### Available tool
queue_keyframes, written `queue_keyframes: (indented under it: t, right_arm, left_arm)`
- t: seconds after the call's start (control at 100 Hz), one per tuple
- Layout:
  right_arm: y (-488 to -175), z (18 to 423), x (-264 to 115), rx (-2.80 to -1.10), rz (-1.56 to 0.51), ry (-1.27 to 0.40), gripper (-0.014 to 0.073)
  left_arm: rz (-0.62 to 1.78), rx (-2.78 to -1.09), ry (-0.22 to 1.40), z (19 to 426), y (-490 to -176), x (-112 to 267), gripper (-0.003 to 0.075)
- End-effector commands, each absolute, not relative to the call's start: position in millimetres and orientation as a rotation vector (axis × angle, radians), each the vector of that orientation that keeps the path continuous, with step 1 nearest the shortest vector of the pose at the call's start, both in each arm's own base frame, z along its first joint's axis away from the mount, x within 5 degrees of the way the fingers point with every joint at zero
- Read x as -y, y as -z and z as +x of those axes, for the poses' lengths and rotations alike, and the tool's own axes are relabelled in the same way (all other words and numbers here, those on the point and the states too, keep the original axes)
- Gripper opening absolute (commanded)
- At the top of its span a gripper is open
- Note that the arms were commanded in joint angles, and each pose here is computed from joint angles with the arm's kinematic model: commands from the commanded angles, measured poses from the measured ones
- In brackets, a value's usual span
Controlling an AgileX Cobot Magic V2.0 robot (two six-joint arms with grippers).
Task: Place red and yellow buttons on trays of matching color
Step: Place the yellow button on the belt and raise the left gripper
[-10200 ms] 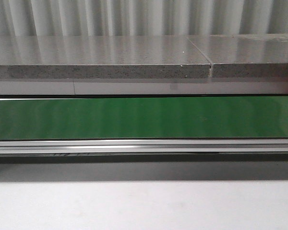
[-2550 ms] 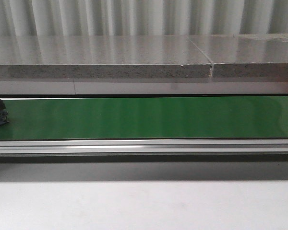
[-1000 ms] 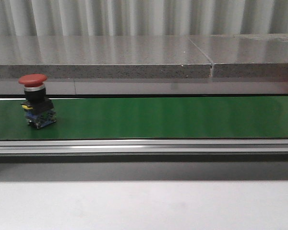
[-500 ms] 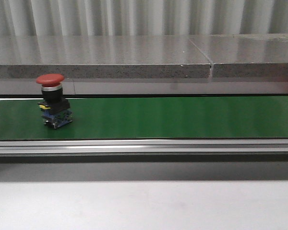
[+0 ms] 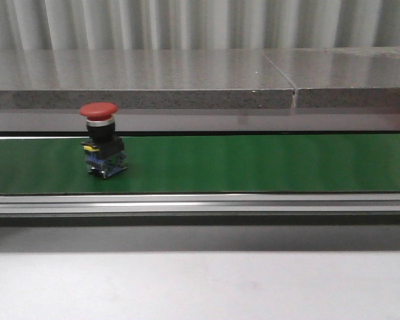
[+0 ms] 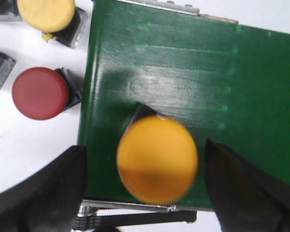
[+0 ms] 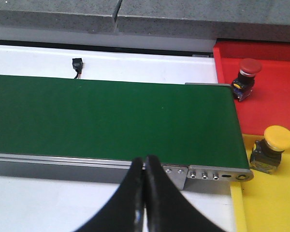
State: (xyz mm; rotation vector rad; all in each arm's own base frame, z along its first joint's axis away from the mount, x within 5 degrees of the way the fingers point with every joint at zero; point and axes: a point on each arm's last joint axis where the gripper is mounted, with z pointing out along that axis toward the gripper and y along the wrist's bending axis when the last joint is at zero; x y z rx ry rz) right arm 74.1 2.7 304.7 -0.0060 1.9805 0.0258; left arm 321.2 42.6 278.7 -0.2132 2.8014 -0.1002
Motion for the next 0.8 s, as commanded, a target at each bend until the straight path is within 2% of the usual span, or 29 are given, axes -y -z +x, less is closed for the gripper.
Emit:
queue_keyframes:
  t: [0.0,0.13,0.23,0.3,0.39,0.44,0.62,0.79]
  right_arm:
    - [-318.7,76.8,-2.4,-1.888,-0.005,-0.022,-0.0102]
    - [-318.7,76.8,-2.4,-1.888,-0.005,-0.022,-0.0102]
    - [-318.7,76.8,-2.4,-1.888,-0.005,-0.022,-0.0102]
    - [-318.7,76.8,-2.4,-1.888,-0.005,-0.022,-0.0102]
    - [-318.7,76.8,-2.4,-1.888,-0.005,-0.022,-0.0102]
    - [-318.7,76.8,-2.8,-1.888,-0.01,-0.025,-0.0102]
    - [-318.7,76.7,-3.1,-1.888,-0.014,-0.028,-0.0102]
    - [-318.7,76.7,-3.1,-1.888,-0.014,-0.028,-0.0102]
  left_arm:
    - [-0.173,-2.639,0.104,318.0,-312.4,-38.0,0.0507]
    - [-0.144,-2.544,0.136,304.6,-335.9,-32.0,0.045]
    - [-0.082,-2.451,0.117,288.1,-355.0,-23.7,0.0365]
    - [-0.054,-2.382,0.115,276.0,-363.5,-15.7,0.026]
    - [-0.008,-2.321,0.125,259.6,-367.4,-3.6,0.0066]
    - [0.02,-2.304,0.135,251.1,-366.4,3.5,-0.0014]
    - [0.136,-2.289,0.163,222.9,-358.6,24.3,-0.002]
    - [0.175,-2.192,0.18,194.0,-354.2,31.2,-0.002]
